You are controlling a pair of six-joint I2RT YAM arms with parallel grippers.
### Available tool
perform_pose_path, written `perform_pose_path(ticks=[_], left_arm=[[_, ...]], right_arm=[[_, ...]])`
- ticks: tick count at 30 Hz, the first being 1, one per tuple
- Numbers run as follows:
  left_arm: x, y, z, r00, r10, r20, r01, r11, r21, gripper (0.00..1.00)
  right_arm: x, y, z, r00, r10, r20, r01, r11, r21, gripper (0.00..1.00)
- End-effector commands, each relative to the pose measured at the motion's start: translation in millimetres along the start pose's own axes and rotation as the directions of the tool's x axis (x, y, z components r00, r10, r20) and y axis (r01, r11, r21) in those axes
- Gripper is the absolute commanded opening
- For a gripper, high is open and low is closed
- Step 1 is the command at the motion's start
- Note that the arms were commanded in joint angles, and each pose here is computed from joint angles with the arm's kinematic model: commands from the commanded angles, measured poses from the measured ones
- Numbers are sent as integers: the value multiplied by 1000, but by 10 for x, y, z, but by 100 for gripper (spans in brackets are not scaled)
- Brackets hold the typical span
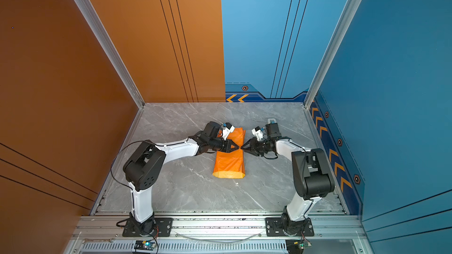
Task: Wrap a gift box in wrapping paper
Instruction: Stick the wrapping paper to the gift box.
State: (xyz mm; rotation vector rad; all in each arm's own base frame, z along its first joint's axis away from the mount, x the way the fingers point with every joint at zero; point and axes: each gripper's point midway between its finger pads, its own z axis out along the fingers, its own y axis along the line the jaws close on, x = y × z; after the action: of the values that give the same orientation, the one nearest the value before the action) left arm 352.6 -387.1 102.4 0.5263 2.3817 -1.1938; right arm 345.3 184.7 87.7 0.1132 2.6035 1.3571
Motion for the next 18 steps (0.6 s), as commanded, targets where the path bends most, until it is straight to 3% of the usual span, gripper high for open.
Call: perform_pose_path(ticks=[1, 7, 18], left_arm=[[218, 233, -37, 997, -58, -57, 54, 996, -72, 16], [185, 237, -81, 997, -61, -46, 58, 996, -74, 16], [-61, 96, -285, 999, -39, 17, 39, 998, -43, 16]], right_arm=[[-41, -4, 64, 1000, -24, -7, 24, 999, 22, 36], [-28, -109, 133, 1000, -2, -26, 4, 998, 61, 35], [75, -303, 175, 997, 42, -61, -34, 991, 130, 23]])
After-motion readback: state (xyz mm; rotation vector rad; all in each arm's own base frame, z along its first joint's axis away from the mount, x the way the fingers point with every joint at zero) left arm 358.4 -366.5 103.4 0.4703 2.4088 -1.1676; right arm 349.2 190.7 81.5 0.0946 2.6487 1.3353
